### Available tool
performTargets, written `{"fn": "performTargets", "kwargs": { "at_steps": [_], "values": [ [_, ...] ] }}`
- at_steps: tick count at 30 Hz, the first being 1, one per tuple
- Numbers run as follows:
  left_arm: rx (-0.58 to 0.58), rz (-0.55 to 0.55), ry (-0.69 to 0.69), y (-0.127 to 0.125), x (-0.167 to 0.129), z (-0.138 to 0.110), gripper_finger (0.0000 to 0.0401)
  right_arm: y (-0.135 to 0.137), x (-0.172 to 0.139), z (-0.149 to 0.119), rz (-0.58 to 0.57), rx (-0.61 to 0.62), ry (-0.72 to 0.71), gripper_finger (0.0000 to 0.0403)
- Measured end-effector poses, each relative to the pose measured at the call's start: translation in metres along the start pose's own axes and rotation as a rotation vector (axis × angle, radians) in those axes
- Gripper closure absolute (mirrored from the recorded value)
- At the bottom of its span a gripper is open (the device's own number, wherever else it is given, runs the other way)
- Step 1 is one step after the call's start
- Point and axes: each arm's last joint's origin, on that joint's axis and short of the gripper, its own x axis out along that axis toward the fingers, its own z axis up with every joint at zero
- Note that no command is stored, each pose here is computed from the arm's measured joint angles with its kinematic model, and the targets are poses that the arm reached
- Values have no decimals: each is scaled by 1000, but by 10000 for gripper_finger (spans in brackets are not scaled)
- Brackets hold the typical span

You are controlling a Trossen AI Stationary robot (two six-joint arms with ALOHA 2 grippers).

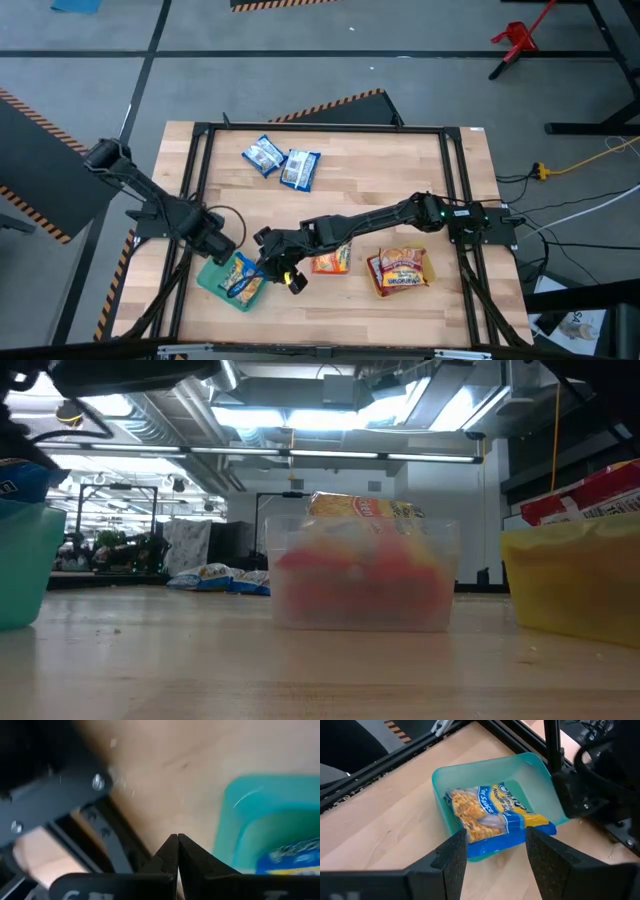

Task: Sort Maruchan noodles
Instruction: Adjust the green bin

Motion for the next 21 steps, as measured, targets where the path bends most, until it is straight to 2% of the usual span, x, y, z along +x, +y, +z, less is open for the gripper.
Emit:
{"fn": "performTargets", "kwargs": {
  "at_steps": [2,11,17,21],
  "values": [
    [2,-6,27,-3,2,-5,401,0,0,0,5,0,-5,217],
    [-23,-212,33,-21,4,-24,401,-1,0,3,0,-6,-38,217],
    [-76,-261,-118,-23,7,-20,401,-1,0,3,12,-5,-44,217],
    [-106,-302,-194,-25,11,-12,401,1,0,4,60,41,-70,217]
  ]
}}
